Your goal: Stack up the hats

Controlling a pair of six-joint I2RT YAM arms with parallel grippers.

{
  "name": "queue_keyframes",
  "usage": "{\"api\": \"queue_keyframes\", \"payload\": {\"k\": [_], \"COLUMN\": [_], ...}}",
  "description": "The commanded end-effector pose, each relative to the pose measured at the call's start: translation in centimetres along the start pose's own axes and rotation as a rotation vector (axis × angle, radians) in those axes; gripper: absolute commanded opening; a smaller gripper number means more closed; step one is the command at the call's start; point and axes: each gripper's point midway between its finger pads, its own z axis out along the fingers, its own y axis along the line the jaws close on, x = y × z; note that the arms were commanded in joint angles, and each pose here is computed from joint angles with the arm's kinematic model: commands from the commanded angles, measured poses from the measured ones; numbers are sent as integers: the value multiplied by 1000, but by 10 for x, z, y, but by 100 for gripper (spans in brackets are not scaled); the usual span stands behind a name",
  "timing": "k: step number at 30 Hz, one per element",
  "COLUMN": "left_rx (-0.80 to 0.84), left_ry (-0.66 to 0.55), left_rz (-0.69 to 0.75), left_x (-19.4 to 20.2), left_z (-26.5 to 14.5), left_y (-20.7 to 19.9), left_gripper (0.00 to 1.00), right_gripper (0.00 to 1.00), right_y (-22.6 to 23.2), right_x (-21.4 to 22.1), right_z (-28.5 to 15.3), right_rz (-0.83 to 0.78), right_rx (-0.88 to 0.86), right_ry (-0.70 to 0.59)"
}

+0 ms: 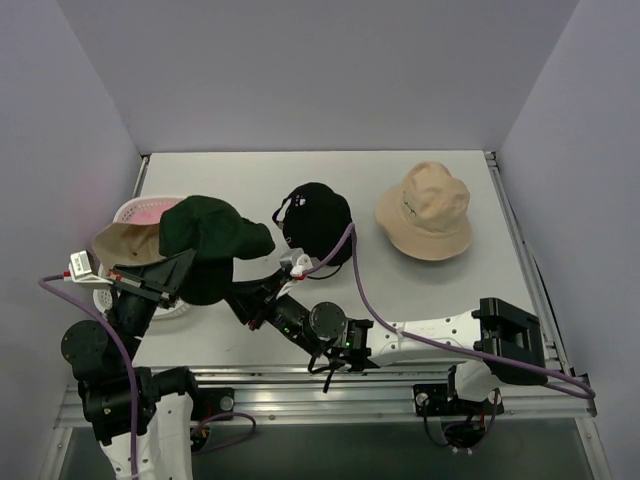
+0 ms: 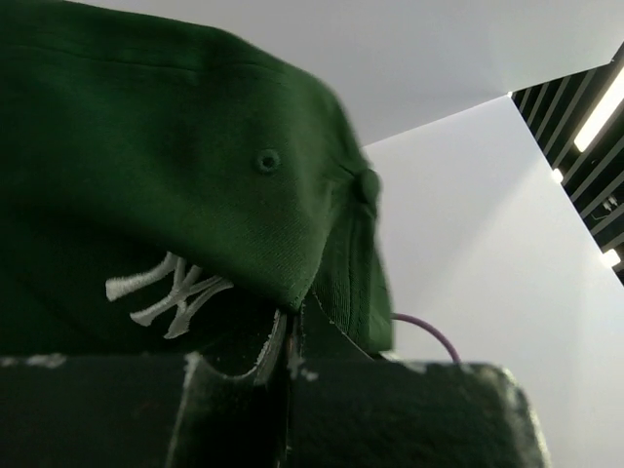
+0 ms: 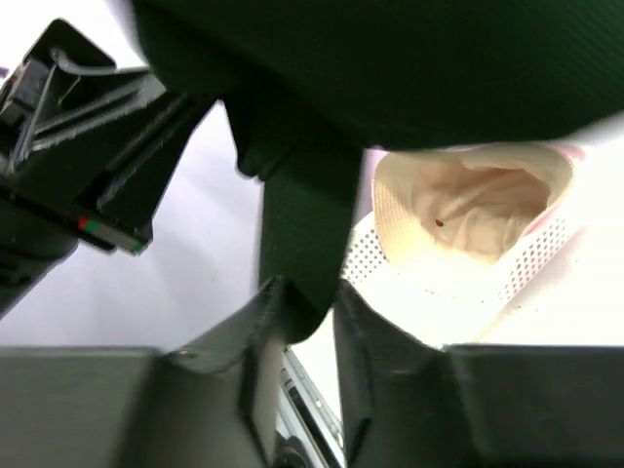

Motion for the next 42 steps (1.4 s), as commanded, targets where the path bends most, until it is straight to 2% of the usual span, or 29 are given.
{"api": "queue_keyframes", "payload": {"k": [1, 3, 4, 7, 8, 10, 11, 16, 17, 18, 21, 23, 26, 31, 35, 40, 42], "left_rx": [62, 59, 58, 37, 11, -8, -45, -63, -80, -88, -121, -112, -67, -52, -123, -200, -208], "left_ry": [25, 39, 41, 68, 84, 114, 130, 177, 204, 219, 259, 287, 342, 374, 378, 398, 417], "left_rz": [-29, -21, -15, 39, 49, 142, 157, 415, 436, 512, 587, 589, 571, 575, 589, 566, 538], "left_x": [3, 5, 5, 8, 10, 10, 11, 10, 14, 13, 18, 23, 34, 39, 30, 12, 13], "left_z": [0, 2, 2, 3, 3, 7, 6, 0, -3, -4, -13, -13, -12, -12, -7, 19, 25], "left_y": [-10, -7, -7, -3, 1, -1, 5, -4, 1, 5, 18, 29, 38, 44, 54, 75, 83], "left_gripper": [2, 2, 6, 36, 49, 58, 61, 66, 67, 69, 72, 75, 76, 78, 78, 76, 75], "right_gripper": [1, 0, 0, 0, 0, 0, 0, 0, 0, 0, 0, 0, 0, 0, 0, 0, 0], "right_y": [13, 6, -1, -11, -19, -18, -29, -37, -44, -43, -61, -74, -82, -64, -58, -47, -43], "right_x": [-52, -63, -60, -67, -54, -65, -50, -50, -40, -42, -29, -14, -6, -10, -14, -7, -13], "right_z": [-12, -20, -26, -40, -46, -63, -73, -116, -129, -135, -161, -178, -194, -203, -212, -217, -215], "right_rz": [33, 39, 28, 23, -2, -6, -29, -62, -74, -62, -94, -116, -120, -52, -44, -28, -21], "right_rx": [-61, -28, -18, 18, 44, 43, 99, 164, 192, 194, 283, 346, 389, 318, 313, 250, 241], "right_ry": [-155, -165, -153, -90, -15, 30, 141, 360, 434, 453, 576, 674, 741, 775, 826, 889, 875]}}
